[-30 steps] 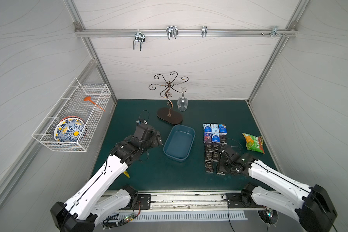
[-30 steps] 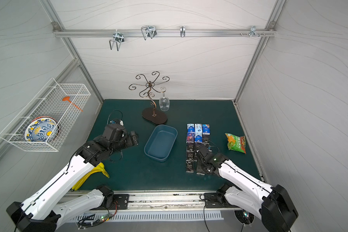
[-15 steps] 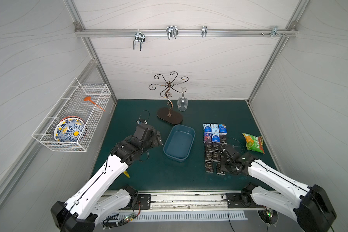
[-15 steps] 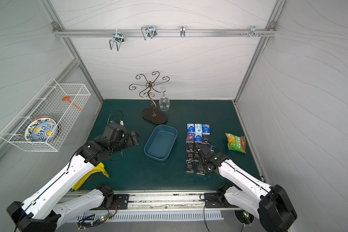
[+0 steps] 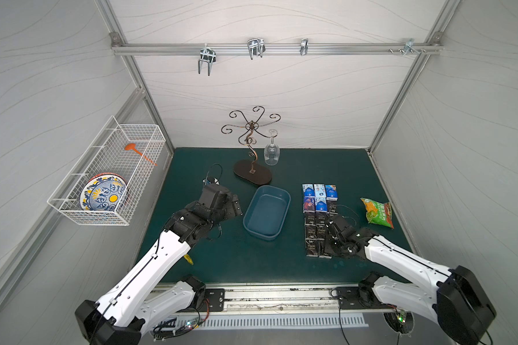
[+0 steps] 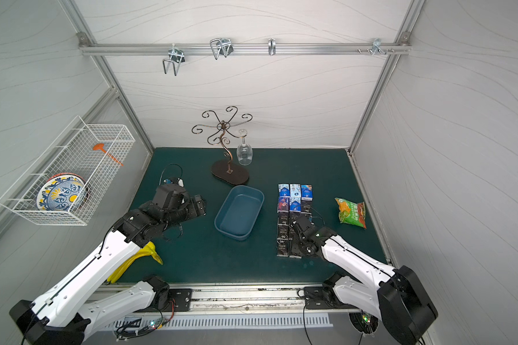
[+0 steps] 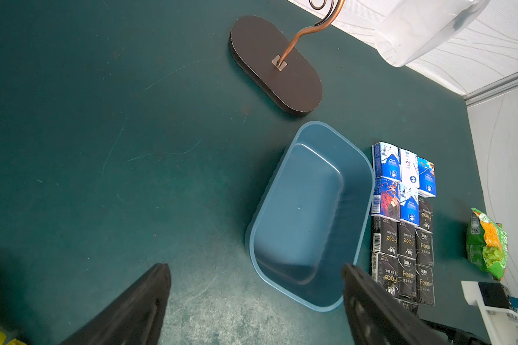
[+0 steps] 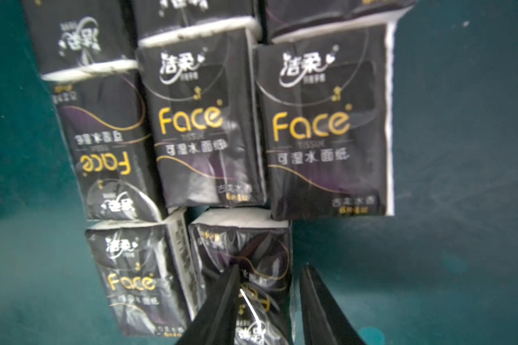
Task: Take the pocket tissues out of the storage box
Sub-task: Move the pocket tissues to the center of the board.
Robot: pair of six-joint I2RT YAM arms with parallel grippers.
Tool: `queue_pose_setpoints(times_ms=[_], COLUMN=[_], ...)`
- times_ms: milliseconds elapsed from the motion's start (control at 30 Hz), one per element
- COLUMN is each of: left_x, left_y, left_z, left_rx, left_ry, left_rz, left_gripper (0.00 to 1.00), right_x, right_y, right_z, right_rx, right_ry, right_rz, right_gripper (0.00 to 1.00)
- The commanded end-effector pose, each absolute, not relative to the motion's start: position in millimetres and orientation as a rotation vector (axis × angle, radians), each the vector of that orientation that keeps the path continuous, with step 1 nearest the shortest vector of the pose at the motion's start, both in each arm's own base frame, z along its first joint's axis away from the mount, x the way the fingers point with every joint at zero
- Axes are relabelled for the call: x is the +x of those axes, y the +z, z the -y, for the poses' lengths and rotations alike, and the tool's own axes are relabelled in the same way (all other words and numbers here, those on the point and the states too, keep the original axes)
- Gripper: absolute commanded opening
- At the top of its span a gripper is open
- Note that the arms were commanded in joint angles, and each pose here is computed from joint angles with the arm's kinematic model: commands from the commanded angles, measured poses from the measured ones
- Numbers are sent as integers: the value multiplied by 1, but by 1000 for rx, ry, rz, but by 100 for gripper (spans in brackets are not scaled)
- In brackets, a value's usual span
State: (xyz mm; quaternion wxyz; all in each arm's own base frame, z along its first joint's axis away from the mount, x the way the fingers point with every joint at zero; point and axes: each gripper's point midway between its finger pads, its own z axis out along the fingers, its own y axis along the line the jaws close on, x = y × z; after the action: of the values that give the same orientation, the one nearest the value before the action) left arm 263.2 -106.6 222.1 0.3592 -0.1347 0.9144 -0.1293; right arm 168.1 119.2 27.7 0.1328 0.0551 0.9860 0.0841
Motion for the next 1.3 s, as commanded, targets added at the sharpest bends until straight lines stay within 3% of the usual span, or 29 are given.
queue_pose_setpoints(times_ms=[0,400,767,1033,1267], left_x=[268,268,268,266,265], left_y=[237,235,238,241,241], left_z=[106,106,105,101,100], left_rx=[-349,-351,-351,-354,-358], left_ry=[-352,-345,-342,-328,-322], left_rz=[-2309,-2312,-2306,-2299,-2299], left_gripper=[93,93,93,93,93], right_x=[161,166,186,204,193], right_y=[18,22,73,101,90], right_z=[-116,-117,-123,-153,-194], right_rx=[133,119,43,-64,-250], right_ry=[230,218,220,263,266], right_rz=[-2894,-2881,-2790,-2744,-2786], right_gripper=[39,41,47,48,47])
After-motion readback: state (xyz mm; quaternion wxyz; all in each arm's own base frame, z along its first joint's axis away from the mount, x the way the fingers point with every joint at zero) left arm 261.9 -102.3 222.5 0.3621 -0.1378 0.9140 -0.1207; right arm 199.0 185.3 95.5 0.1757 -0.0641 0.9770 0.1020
